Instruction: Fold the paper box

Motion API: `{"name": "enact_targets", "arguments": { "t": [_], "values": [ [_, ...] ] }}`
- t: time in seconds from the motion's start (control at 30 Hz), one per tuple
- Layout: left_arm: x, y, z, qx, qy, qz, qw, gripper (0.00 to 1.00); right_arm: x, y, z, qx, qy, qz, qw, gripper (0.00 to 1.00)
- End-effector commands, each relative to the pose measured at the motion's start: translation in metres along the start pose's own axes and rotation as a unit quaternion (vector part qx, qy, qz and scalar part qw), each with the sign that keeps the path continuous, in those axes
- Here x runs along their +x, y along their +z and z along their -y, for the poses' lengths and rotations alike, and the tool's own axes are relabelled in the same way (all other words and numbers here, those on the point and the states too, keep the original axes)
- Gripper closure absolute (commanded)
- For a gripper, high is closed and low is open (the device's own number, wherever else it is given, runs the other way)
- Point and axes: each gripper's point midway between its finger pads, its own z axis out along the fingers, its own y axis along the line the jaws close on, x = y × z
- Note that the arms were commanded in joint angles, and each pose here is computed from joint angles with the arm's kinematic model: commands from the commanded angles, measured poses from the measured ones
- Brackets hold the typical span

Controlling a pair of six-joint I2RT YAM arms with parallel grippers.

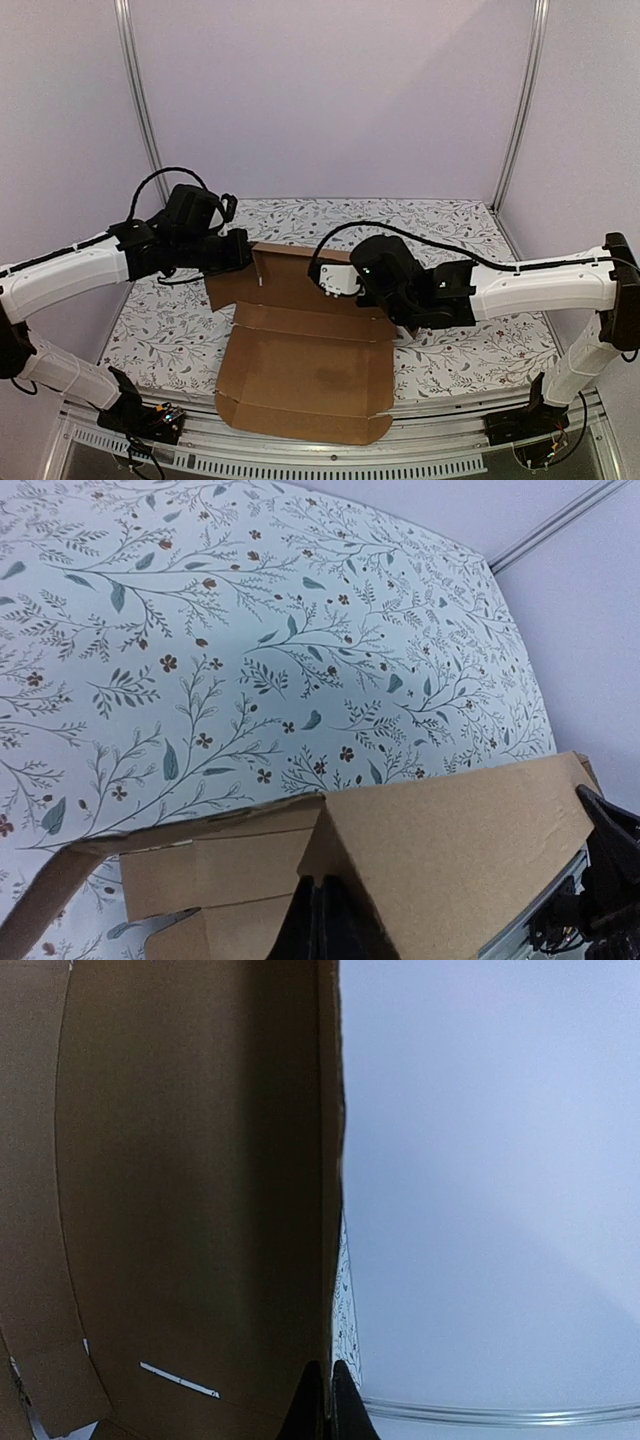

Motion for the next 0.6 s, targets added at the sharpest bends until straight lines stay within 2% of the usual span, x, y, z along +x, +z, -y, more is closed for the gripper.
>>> {"name": "enact_targets", "arguments": {
  "t": [0.0, 0.3, 0.43, 0.57],
  "values": [
    [0.013, -0.009, -0.018, -0.035, 0.010, -0.001, 0.999, 1.00, 0.000, 0.001, -0.004, 0.009, 0.006, 0.001, 1.000, 1.00],
    [0.041, -0.031, -0.060, -0.084, 0.001, 0.004, 0.996, 1.00, 0.008, 0.010, 0.001, 0.001, 0.020, -0.012, 1.000, 1.00],
    [0.049, -0.043, -0.067, -0.074, -0.004, 0.017, 0.997, 0.99, 0.013, 0.015, 0.006, -0.015, 0.033, -0.014, 0.999, 1.00],
    [0.064, -0.035, -0.076, -0.069, -0.013, 0.009, 0.997, 0.98, 0.018, 0.026, 0.007, -0.036, 0.032, -0.021, 0.999, 1.00]
  ]
}}
